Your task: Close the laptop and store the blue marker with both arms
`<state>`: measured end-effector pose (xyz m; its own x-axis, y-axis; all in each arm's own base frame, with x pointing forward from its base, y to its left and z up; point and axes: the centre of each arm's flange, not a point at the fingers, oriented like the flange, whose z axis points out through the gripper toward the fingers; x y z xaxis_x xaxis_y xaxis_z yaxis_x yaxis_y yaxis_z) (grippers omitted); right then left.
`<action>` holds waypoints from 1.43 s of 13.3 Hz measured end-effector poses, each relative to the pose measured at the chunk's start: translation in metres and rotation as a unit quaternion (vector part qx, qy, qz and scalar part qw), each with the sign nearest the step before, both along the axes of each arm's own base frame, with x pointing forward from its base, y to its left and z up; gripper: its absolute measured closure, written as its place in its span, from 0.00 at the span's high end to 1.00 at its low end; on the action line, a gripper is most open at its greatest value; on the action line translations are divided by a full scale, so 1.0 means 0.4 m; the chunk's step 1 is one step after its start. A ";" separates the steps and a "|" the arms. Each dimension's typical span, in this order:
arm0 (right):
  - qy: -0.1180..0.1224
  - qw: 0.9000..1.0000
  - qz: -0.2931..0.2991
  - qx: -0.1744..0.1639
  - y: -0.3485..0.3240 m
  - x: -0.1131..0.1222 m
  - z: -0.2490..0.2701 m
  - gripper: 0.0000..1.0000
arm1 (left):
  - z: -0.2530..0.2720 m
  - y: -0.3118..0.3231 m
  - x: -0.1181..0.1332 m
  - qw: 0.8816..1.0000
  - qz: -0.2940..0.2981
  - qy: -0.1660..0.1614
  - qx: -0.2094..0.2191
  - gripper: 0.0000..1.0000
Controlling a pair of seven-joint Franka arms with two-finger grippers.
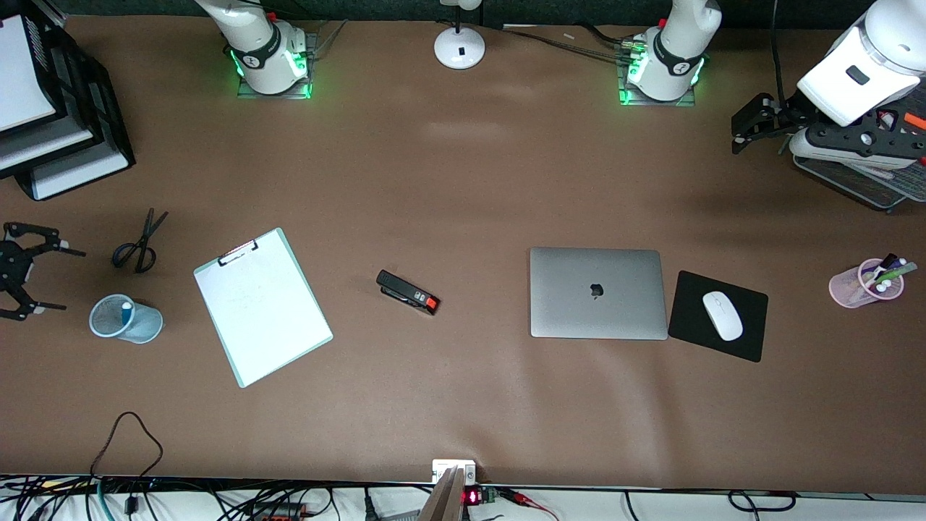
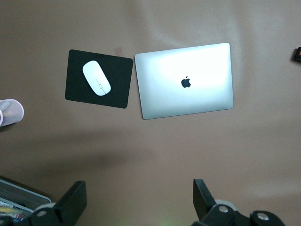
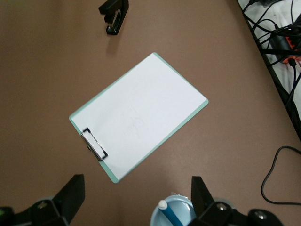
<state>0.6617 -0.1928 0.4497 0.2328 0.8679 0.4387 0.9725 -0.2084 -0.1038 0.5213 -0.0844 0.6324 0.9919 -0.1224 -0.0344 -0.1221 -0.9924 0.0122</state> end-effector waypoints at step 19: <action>0.210 0.750 -0.570 -0.261 0.612 -0.152 0.261 1.00 | -0.005 0.004 0.001 1.000 0.001 0.002 0.000 1.00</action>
<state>0.6008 0.0518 0.5543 0.9768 0.0267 -0.2125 0.0349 -0.9988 0.0345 0.5217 -0.0830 0.6306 0.9921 -0.1197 -0.0382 -0.1193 -0.9928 0.0121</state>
